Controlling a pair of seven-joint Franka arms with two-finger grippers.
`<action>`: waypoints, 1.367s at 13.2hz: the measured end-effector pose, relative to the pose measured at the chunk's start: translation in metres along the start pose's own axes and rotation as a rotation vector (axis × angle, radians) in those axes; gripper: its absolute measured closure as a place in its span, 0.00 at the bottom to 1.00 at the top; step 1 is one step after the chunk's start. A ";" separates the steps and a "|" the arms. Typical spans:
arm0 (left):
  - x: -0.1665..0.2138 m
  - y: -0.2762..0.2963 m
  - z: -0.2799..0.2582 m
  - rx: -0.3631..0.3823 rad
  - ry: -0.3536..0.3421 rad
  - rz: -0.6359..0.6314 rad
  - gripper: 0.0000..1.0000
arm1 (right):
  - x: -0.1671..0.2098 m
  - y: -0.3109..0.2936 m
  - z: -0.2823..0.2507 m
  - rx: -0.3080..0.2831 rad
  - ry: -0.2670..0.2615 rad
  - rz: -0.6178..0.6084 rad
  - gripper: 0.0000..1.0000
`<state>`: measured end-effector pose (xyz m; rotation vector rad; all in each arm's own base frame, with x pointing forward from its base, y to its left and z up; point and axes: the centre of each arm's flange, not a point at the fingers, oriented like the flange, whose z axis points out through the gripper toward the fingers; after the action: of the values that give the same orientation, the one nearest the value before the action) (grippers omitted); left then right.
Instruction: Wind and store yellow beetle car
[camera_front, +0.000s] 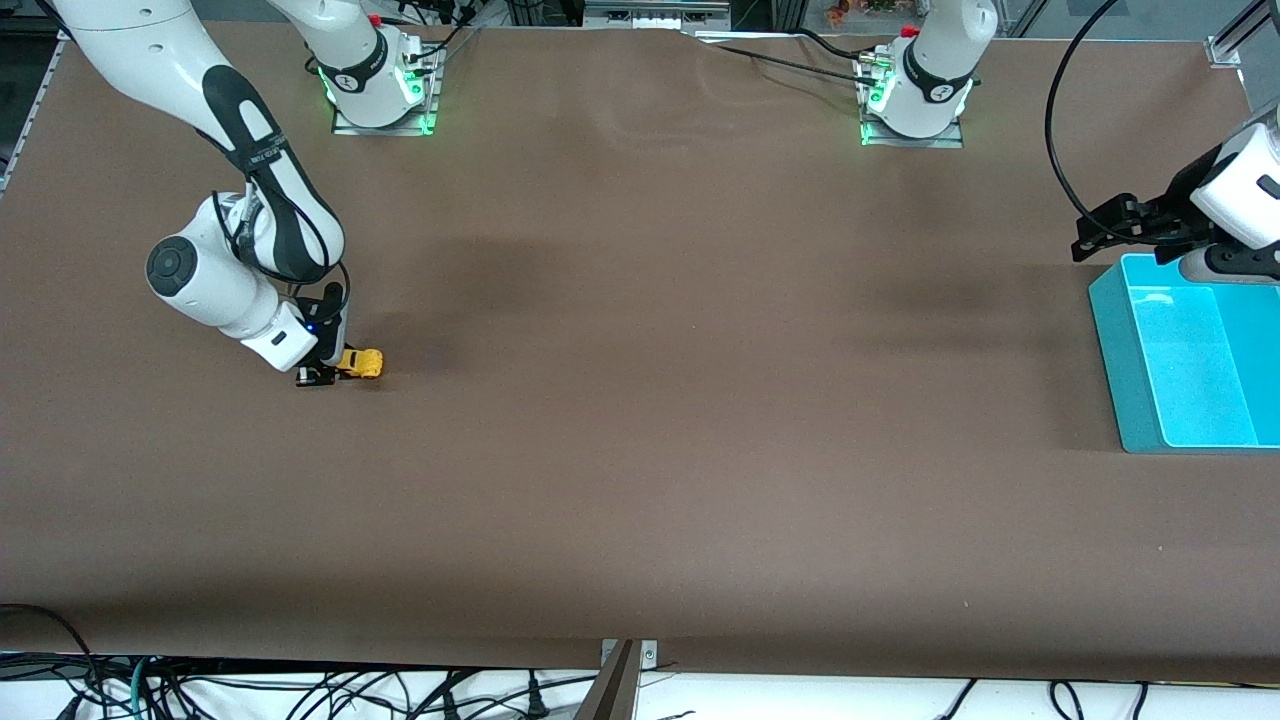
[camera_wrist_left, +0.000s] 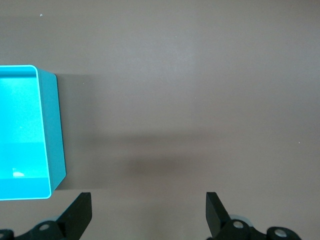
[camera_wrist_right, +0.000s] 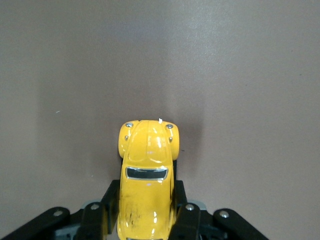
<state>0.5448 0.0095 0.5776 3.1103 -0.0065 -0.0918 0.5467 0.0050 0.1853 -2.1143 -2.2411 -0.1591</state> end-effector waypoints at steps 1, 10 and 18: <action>0.000 0.000 0.000 0.000 0.000 0.000 0.00 | -0.001 0.000 0.000 0.000 0.001 -0.006 0.54; -0.001 0.002 0.001 0.000 -0.008 0.004 0.00 | -0.018 0.000 -0.001 -0.002 0.017 -0.070 0.54; -0.001 0.003 -0.002 0.000 -0.008 0.005 0.00 | -0.054 0.001 -0.004 -0.005 0.046 -0.118 0.54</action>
<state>0.5436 0.0069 0.5800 3.1099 -0.0142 -0.1043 0.5510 -0.0486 0.1836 -1.9608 -2.3417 -0.2163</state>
